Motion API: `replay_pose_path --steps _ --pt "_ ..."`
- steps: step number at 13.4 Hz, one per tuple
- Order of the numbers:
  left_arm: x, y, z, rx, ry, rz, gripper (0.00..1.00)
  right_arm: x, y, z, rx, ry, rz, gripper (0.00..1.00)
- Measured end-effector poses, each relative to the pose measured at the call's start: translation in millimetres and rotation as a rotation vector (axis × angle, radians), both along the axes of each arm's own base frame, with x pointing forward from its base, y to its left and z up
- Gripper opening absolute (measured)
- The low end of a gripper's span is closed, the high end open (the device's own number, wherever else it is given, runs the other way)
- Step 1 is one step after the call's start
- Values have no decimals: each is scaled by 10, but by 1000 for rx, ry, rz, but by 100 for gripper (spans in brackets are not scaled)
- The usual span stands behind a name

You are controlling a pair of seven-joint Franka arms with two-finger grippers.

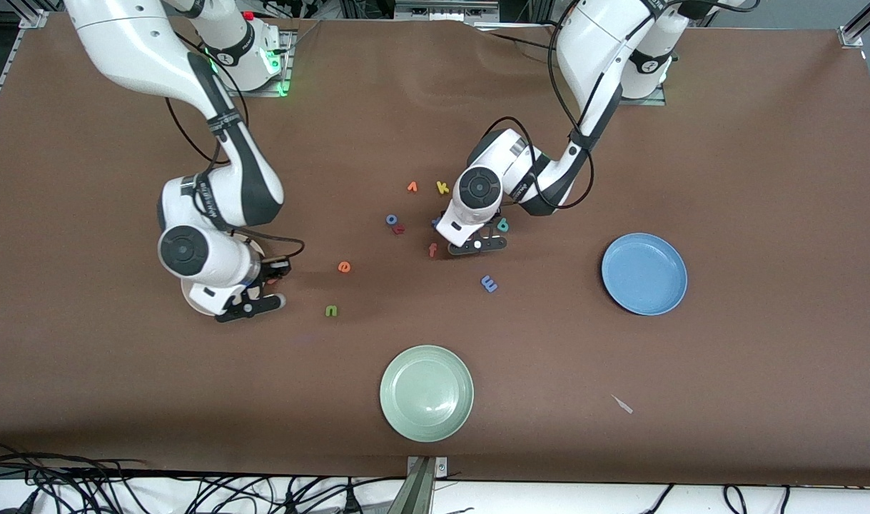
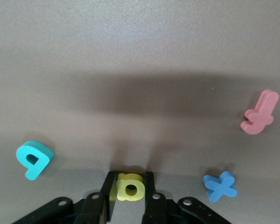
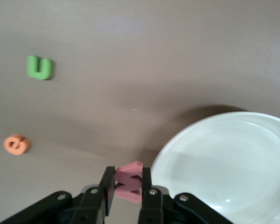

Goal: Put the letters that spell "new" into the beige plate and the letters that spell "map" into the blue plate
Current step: 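Drop the pink w on the beige plate while the left gripper carries yellow letter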

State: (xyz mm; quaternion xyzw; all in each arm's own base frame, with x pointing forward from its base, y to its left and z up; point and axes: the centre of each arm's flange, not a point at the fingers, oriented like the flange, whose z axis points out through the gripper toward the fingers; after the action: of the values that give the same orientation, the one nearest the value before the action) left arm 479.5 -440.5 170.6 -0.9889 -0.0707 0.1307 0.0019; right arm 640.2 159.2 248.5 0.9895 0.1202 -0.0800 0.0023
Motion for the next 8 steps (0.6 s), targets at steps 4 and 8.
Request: replay_pose_path --steps 4,8 --pt "3 4 0 0 0 1 27 80 -492 -131 -15 19 -59 27" --pt "57 56 138 10 13 3 27 100 -868 -349 -27 49 -101 44"
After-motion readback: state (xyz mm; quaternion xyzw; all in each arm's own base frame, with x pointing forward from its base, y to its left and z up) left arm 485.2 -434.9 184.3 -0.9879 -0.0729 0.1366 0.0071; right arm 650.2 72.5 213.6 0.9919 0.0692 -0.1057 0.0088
